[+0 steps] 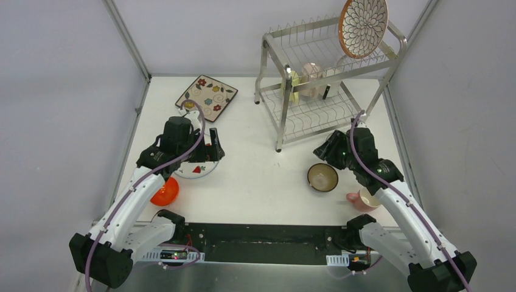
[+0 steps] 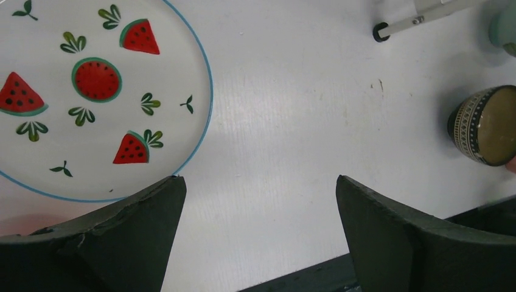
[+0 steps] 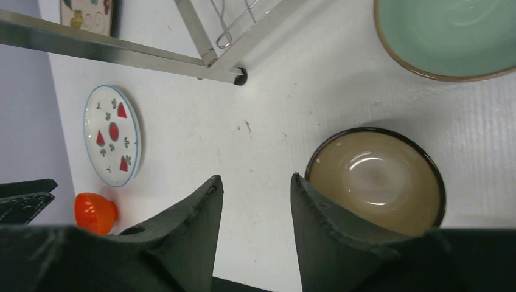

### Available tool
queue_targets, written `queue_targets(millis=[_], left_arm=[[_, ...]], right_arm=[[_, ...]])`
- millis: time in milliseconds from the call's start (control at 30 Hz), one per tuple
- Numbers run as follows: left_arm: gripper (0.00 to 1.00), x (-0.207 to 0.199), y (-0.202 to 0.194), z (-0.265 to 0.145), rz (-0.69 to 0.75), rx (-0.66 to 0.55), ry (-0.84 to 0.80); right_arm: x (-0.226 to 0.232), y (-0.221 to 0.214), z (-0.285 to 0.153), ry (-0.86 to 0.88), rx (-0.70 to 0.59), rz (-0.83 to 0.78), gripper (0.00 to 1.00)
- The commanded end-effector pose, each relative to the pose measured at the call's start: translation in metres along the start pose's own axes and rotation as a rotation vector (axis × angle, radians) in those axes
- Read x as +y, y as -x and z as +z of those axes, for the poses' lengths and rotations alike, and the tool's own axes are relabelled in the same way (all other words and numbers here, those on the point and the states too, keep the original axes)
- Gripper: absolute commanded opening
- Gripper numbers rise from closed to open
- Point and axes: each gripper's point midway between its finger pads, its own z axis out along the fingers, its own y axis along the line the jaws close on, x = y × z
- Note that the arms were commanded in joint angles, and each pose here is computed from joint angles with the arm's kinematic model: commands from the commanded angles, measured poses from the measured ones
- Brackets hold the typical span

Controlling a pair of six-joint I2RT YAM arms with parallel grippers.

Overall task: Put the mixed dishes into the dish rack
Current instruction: Pick up the cup at the corner of the board.

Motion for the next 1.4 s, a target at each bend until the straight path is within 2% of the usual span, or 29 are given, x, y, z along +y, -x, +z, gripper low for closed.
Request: queue_targets(millis=[0, 133, 400, 533, 633, 733, 833, 1133, 1367], left_arm=[[0.99, 0.015, 0.001, 0.012, -0.091, -0.003, 0.107], [0.99, 0.011, -0.003, 0.022, -0.041, 0.068, 0.085], [0.99, 0.009, -0.001, 0.033, -0.017, 0.132, 0.087], [0.97, -0.020, 0.003, 0.032, 0.010, 0.167, -0.071], [0.96, -0.039, 0.009, 0.030, 0.023, 0.165, -0.174], [0.95, -0.050, 0.013, 0.028, 0.041, 0.159, -0.234], [0.95, -0.053, 0.013, 0.028, 0.058, 0.158, -0.261], [0.94, -0.059, 0.012, 0.024, 0.104, 0.153, -0.310], [0.94, -0.052, 0.003, 0.016, 0.144, 0.158, -0.290]], right_arm=[[-0.016, 0.007, -0.012, -0.072, -0.057, -0.034, 0.48], [-0.016, 0.003, -0.015, -0.042, -0.057, -0.058, 0.48], [-0.014, -0.006, -0.017, 0.000, -0.038, -0.074, 0.49], [-0.021, -0.005, -0.014, -0.027, -0.058, -0.038, 0.49], [-0.033, -0.003, -0.011, -0.107, -0.084, 0.057, 0.50], [-0.058, -0.003, -0.015, -0.262, -0.119, 0.206, 0.49], [-0.080, -0.009, -0.025, -0.405, -0.119, 0.289, 0.50], [-0.110, -0.012, -0.051, -0.621, -0.174, 0.445, 0.50], [-0.127, 0.009, -0.088, -0.750, -0.336, 0.528, 0.51]])
